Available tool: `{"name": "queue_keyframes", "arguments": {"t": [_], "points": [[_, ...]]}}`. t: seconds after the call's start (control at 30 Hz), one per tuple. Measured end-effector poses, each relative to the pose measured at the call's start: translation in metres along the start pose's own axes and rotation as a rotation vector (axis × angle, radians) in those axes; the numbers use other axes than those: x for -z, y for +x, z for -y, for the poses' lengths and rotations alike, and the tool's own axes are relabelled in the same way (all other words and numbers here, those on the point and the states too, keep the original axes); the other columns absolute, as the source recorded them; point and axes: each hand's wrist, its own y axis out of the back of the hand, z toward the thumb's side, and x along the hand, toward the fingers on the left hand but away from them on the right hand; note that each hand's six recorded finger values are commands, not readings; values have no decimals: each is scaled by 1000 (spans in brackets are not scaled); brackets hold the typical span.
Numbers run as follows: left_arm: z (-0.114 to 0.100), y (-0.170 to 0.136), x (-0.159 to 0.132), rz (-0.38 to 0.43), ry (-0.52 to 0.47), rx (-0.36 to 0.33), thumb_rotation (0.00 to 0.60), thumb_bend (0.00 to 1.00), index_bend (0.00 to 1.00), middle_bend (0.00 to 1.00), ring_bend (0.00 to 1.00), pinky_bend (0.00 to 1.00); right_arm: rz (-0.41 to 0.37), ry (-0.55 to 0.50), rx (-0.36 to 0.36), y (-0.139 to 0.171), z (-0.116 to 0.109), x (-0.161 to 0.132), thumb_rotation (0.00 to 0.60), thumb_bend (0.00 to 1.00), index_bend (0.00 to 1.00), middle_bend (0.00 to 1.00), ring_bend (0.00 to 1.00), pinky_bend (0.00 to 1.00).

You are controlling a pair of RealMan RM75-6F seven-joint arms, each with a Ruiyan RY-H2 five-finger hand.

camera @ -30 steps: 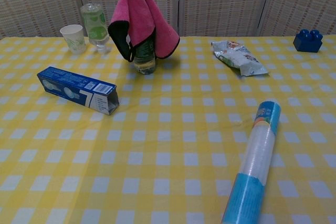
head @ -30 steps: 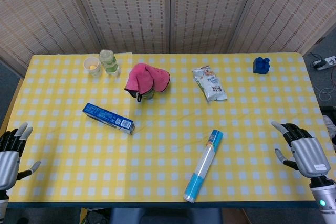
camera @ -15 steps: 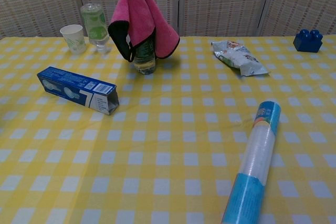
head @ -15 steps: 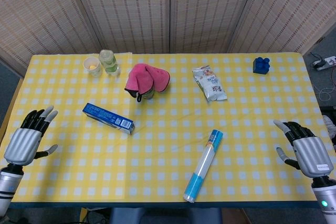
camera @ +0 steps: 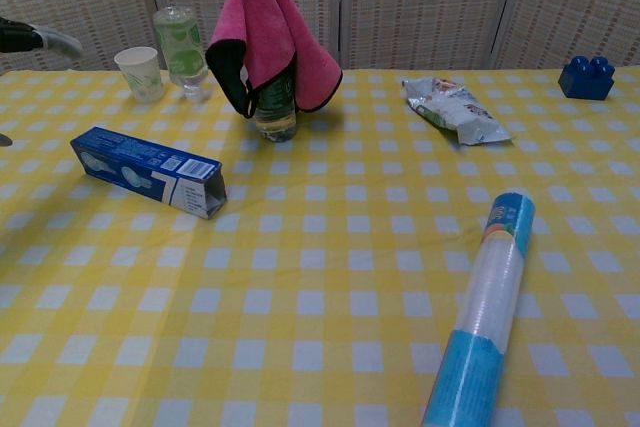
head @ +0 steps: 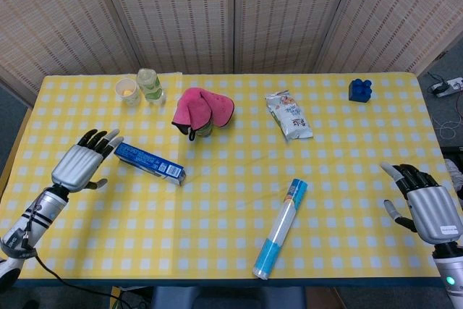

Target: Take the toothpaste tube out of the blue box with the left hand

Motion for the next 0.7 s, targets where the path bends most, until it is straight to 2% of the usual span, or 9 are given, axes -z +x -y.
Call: {"name": "queue_keyframes", "arguments": {"t": [0.17, 0.47, 0.7], "points": [[5, 26, -6, 17, 71, 57, 600, 209, 93, 43, 77, 41, 2, -2, 3, 0, -1, 2, 600, 327, 154, 241, 171, 289], [21, 61, -16, 25, 129, 149, 600, 214, 204, 119, 107, 41, 10, -4, 2, 0, 0, 5, 600, 329, 154, 241, 171, 289], [34, 82, -28, 26, 150, 197, 600, 261, 256, 190, 153, 41, 23, -7, -4, 0, 2, 9, 600, 331, 154, 241, 171, 289]]}}
